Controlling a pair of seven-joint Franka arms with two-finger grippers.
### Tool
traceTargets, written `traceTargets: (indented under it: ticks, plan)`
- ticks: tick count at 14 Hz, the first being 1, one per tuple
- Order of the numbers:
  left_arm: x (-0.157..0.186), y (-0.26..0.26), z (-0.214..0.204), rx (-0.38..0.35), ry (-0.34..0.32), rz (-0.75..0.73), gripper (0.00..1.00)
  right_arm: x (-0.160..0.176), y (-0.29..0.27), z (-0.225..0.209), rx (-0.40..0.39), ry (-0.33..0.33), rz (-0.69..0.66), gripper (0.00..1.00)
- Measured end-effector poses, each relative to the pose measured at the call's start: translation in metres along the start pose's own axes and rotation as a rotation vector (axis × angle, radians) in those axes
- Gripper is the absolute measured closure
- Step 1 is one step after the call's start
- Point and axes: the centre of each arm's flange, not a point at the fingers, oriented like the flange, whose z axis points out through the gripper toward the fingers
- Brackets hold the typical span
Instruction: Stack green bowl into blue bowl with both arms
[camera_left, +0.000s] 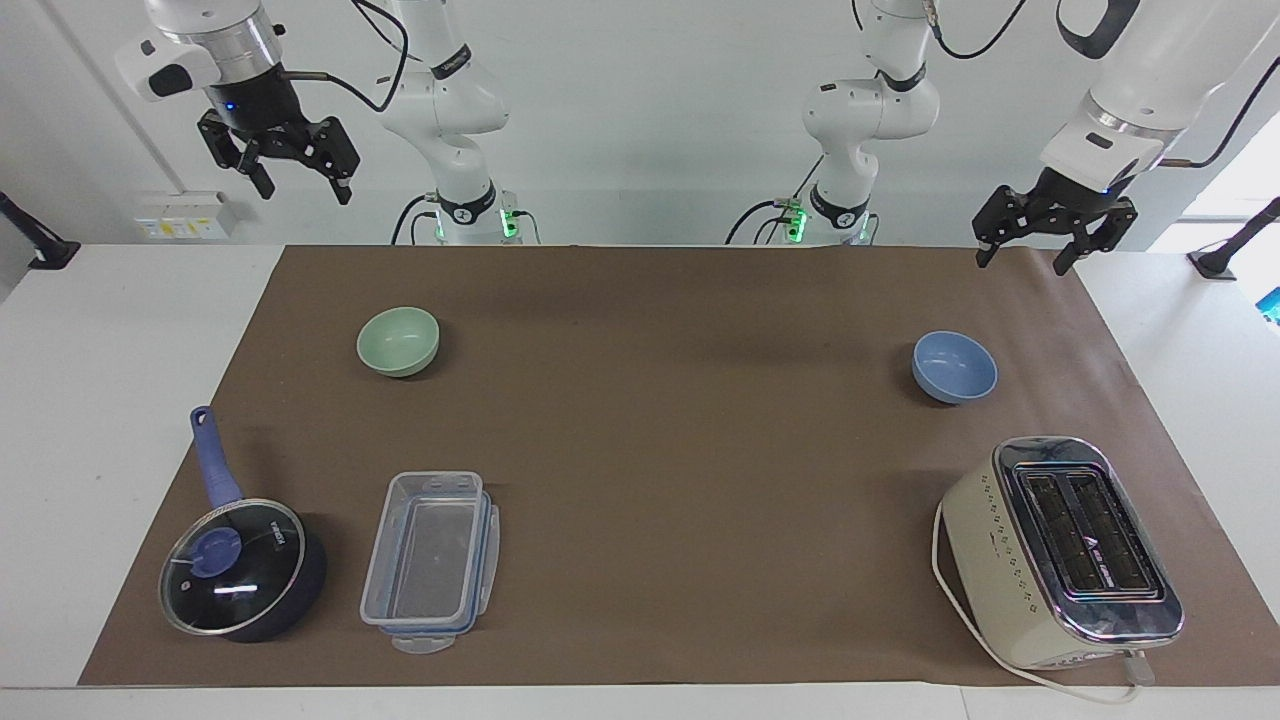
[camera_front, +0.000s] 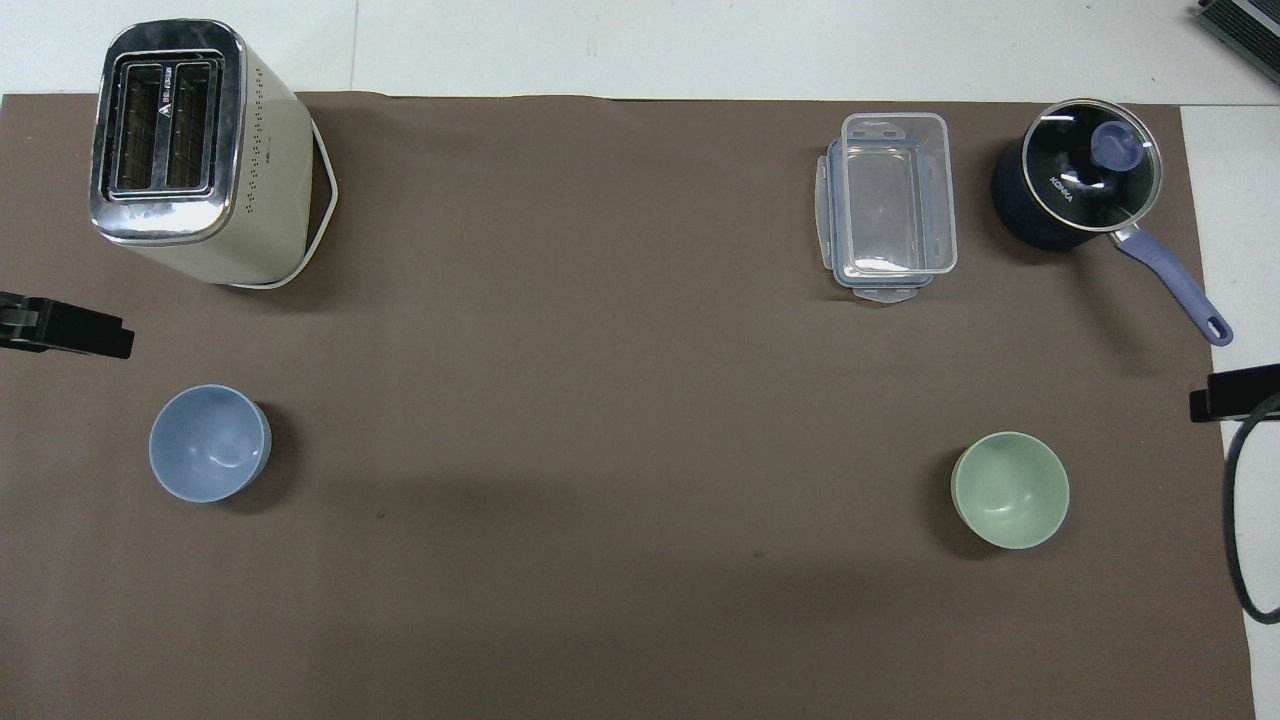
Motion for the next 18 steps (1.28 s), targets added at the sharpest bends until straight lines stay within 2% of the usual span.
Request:
traceTargets:
  ticks: [6, 10, 14, 18]
  plan:
    - [-0.017, -0.065, 0.067, 0.002, 0.029, -0.007, 0.0, 0.0, 0.0, 0.001, 0.0, -0.003, 0.001, 0.0]
    - [-0.033, -0.108, 0.118, -0.033, 0.061, -0.001, 0.0, -0.001, 0.002, 0.001, 0.0, -0.002, 0.004, 0.0]
    - [-0.047, -0.123, 0.165, -0.045, 0.077, 0.023, 0.0, -0.002, 0.003, 0.001, 0.0, -0.002, 0.006, 0.0]
    - [-0.063, -0.126, 0.216, -0.08, 0.053, 0.004, 0.0, -0.002, 0.003, 0.001, 0.0, -0.002, 0.006, 0.0]
